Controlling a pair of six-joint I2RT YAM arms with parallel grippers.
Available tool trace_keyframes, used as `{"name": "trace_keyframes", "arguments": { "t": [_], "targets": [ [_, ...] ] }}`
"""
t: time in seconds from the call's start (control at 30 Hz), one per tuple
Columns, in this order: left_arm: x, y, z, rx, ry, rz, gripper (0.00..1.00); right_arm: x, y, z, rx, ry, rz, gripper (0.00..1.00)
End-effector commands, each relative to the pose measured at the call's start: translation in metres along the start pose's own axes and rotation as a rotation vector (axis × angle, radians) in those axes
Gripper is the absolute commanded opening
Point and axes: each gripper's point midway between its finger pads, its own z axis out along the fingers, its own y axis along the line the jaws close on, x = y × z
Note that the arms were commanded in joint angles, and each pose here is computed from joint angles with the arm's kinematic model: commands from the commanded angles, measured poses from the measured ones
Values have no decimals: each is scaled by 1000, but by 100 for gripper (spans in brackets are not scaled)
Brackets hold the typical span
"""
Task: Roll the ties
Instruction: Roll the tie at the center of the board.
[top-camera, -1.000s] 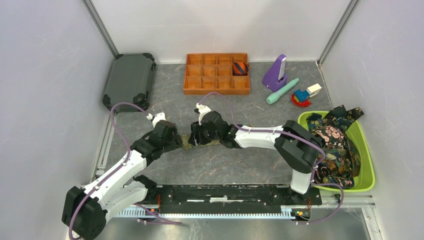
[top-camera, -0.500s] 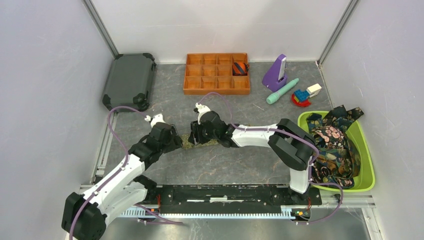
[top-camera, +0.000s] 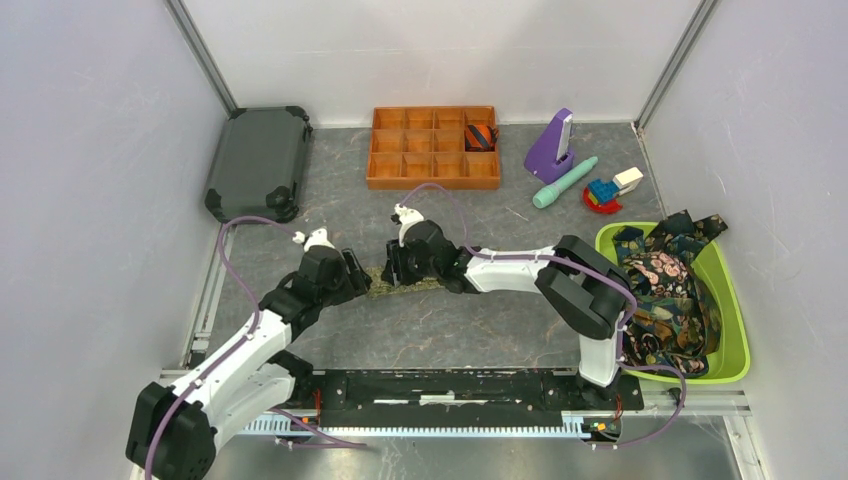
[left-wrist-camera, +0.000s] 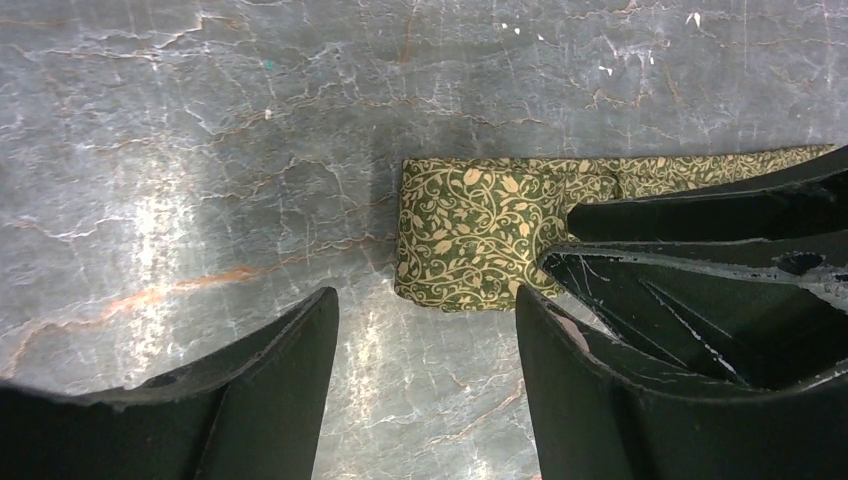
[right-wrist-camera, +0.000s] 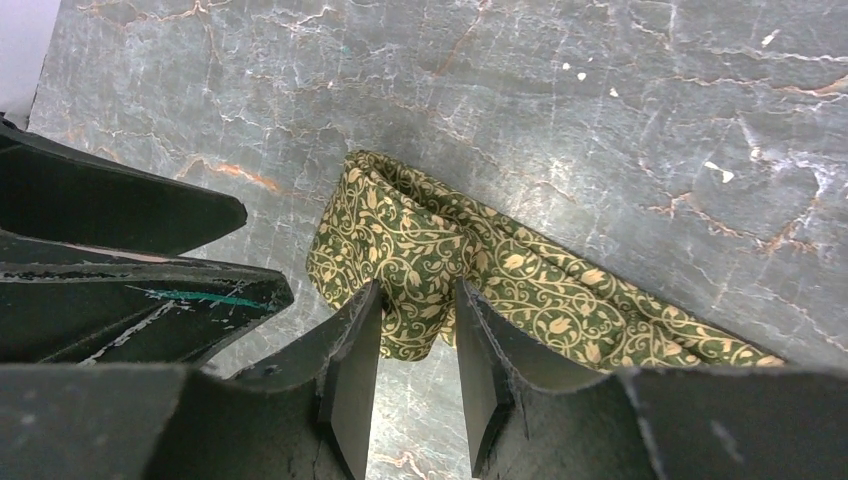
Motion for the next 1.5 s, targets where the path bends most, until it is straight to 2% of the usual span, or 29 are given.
{"name": "trace_keyframes", "arguments": {
  "t": [0.0, 0.47, 1.03, 1.47],
  "targets": [
    [-6, -16, 6, 95, -18, 22, 71, -1, -10, 4, -2, -18, -14, 39],
    [-9, -22, 18, 146, -12, 0, 70, 7, -26, 8, -9, 3, 1, 38],
    [-15, -30, 41, 321, -40, -94, 64, 16, -41, 16, -12, 32, 15, 37],
    [-3, -30, 54, 353, -14, -119, 55, 19, -46, 23, -9, 46, 20, 36]
  ]
}}
